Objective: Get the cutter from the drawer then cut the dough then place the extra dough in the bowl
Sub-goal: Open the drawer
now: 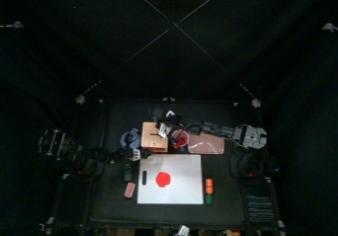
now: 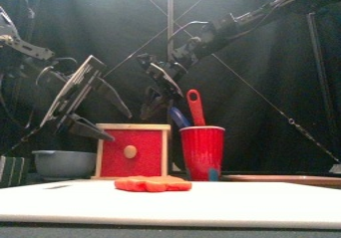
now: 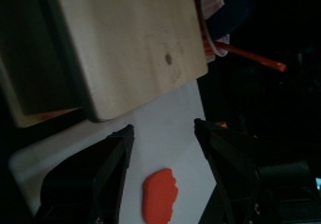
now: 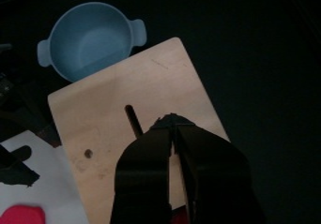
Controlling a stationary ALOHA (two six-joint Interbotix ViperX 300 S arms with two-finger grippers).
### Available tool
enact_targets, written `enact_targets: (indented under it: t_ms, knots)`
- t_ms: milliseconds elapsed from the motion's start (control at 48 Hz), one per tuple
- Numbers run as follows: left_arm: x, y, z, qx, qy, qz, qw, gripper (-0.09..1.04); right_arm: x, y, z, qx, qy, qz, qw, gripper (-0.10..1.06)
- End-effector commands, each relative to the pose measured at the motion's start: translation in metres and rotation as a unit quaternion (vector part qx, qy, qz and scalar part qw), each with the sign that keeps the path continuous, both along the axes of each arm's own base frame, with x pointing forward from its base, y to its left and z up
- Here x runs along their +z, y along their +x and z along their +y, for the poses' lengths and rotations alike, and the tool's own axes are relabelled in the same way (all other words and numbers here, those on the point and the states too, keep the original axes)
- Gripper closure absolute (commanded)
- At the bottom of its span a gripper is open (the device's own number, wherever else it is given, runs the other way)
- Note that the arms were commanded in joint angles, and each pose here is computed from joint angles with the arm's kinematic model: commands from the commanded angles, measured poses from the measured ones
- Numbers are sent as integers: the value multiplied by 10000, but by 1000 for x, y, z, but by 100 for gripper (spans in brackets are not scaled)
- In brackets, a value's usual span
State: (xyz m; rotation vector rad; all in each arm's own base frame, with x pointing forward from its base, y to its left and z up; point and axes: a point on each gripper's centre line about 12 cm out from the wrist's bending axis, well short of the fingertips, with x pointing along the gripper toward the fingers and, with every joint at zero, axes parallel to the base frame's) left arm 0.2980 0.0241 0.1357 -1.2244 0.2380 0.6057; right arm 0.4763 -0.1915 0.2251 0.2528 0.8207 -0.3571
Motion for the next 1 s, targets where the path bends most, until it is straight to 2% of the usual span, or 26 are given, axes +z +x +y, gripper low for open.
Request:
enact_targets:
  t_ms: [21, 312, 771, 1000]
  knots:
    - [6, 11, 1, 55, -70, -116, 9999, 6, 16, 1, -3, -11, -43, -91, 9999, 94]
    - [-6, 23, 7, 238, -118, 49, 9996, 6, 2, 1, -5, 16, -25, 243, 9997, 94]
    - [-15, 24, 30, 581, -129, 189, 9980, 6, 1, 4, -7, 45, -84, 258, 9996, 94]
    - [-19, 24, 30, 577, -226, 297, 9976, 6, -2, 5, -7, 60, -89, 277, 9996, 94]
